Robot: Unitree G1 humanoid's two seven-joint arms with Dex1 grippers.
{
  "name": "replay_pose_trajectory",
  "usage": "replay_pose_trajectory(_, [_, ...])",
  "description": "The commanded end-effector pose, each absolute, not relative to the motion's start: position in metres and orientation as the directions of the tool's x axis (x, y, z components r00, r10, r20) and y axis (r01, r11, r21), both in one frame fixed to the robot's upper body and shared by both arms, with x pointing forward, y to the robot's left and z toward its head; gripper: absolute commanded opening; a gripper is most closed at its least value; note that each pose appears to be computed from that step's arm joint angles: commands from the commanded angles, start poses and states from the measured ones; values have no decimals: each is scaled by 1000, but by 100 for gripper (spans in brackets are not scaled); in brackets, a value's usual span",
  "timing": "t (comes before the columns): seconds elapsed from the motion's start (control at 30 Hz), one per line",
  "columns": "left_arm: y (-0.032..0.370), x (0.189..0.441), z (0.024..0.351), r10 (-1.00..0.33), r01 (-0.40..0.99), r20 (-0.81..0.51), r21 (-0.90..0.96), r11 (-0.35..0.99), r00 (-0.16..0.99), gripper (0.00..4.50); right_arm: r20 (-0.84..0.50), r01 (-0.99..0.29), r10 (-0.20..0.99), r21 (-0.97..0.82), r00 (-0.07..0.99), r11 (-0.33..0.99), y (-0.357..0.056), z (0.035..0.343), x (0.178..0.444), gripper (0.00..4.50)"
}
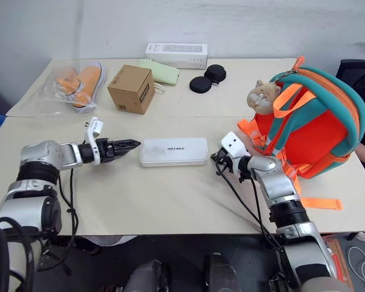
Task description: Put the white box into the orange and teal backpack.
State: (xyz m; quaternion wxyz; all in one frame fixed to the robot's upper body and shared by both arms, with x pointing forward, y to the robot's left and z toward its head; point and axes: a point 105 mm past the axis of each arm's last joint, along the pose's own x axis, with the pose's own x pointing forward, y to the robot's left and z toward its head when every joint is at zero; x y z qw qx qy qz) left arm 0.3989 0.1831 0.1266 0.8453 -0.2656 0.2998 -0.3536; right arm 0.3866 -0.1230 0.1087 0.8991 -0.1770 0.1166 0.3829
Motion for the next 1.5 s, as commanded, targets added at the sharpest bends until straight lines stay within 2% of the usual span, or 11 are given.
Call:
replay_pose_trajectory(0.03, [152, 391, 92, -786, 392, -403, -702, 594, 469, 447, -311, -734, 666, -256, 678, 628, -112, 120, 390, 0])
replay_pose_trajectory(0.23, [124, 388, 88, -823, 402, -408, -729, 554, 395, 447, -308, -733, 666, -261, 680, 628, -111, 119, 388, 0])
replay_pose_trajectory(0.43, [114, 384, 104, -873, 433, -363, -763, 479, 326, 447, -312, -724, 654, -269, 690, 635, -116, 120, 387, 0])
replay_pose_trajectory(0.67, [177, 377, 96, -782, 442, -503, -646, 622, 367, 447, -320, -719, 644, -306, 695, 624, -123, 123, 383, 0])
replay_pose_trajectory(0.83, [199, 367, 90, -756, 444, -556, -613, 654, 345, 447, -315, -700, 625, -324, 714, 636, -129, 124, 383, 0])
replay_pose_trajectory(1.1, [204, 355, 94, -773, 479, -576, -617, 625, 266, 447, -312, -686, 610, -333, 728, 647, -131, 122, 379, 0])
replay_pose_trajectory(1.2, [206, 355, 98, -776, 469, -564, -624, 625, 282, 447, -306, -676, 603, -334, 737, 657, -134, 121, 377, 0])
replay_pose_trajectory(1.33, [201, 360, 88, -757, 432, -571, -624, 651, 316, 447, -319, -672, 592, -372, 740, 640, -136, 118, 374, 0])
replay_pose_trajectory(1.5, [187, 359, 83, -782, 434, -551, -652, 622, 293, 447, -323, -669, 586, -398, 743, 628, -136, 118, 374, 0])
